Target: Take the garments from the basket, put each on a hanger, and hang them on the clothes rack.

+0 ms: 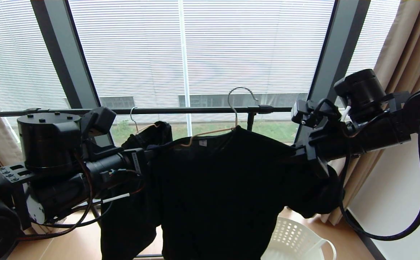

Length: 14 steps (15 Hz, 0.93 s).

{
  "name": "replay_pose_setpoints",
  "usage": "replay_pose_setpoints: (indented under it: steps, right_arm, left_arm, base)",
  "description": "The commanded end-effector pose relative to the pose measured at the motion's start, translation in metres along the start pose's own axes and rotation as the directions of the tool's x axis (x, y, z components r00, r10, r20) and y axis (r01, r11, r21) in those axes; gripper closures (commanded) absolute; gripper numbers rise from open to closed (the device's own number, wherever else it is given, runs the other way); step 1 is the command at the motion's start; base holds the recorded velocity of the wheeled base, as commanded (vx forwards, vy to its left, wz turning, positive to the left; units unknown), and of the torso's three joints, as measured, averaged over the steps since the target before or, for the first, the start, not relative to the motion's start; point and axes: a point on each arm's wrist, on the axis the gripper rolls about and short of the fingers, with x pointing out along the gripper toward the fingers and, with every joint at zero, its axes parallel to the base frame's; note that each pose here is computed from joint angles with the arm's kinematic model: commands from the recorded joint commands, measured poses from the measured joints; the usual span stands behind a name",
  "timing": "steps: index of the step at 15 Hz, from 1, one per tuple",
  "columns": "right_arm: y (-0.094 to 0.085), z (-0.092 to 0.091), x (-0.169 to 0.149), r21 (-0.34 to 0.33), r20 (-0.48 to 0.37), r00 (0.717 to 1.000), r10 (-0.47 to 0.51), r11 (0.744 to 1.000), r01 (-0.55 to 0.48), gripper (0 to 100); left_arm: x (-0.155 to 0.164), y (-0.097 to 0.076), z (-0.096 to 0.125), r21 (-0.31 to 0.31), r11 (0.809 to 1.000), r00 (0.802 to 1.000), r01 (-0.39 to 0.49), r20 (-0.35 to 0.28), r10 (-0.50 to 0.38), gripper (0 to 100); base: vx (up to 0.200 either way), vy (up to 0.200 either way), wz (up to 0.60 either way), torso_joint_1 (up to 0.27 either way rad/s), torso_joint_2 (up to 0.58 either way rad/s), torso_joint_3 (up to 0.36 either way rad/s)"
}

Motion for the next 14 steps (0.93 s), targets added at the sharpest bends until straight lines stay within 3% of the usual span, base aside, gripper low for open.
replay_pose_setpoints:
  steps: [1,2,8,14]
  right_arm:
    - [0.004,-0.009,0.007,0.018,-0.003,0.999,0.044,0.999,-0.044,100]
    - [0.007,-0.011,0.006,0.022,0.013,0.997,0.072,0.997,-0.072,100]
    - [0.017,-0.020,-0.040,0.037,0.075,0.997,0.010,0.999,-0.013,100]
    - [0.030,-0.014,-0.040,0.005,0.094,0.995,0.046,0.999,-0.046,100]
  left_arm:
    - [-0.004,-0.006,0.003,0.029,0.999,1.000,0.022,0.017,-0.023,100]
    - [-0.003,-0.005,0.002,0.047,0.999,1.000,0.017,0.014,-0.017,100]
    - [-0.006,0.014,0.004,0.031,0.998,0.998,-0.057,0.025,0.057,100]
    - [0.002,0.015,0.002,0.093,0.994,0.998,-0.060,0.007,0.059,100]
  base:
    - [0.000,0.000,0.00,0.000,0.00,0.000]
    - [0.000,0.000,0.00,0.000,0.00,0.000]
    - [0.000,0.000,0.00,0.000,0.00,0.000]
    - [0.000,0.000,0.00,0.000,0.00,0.000]
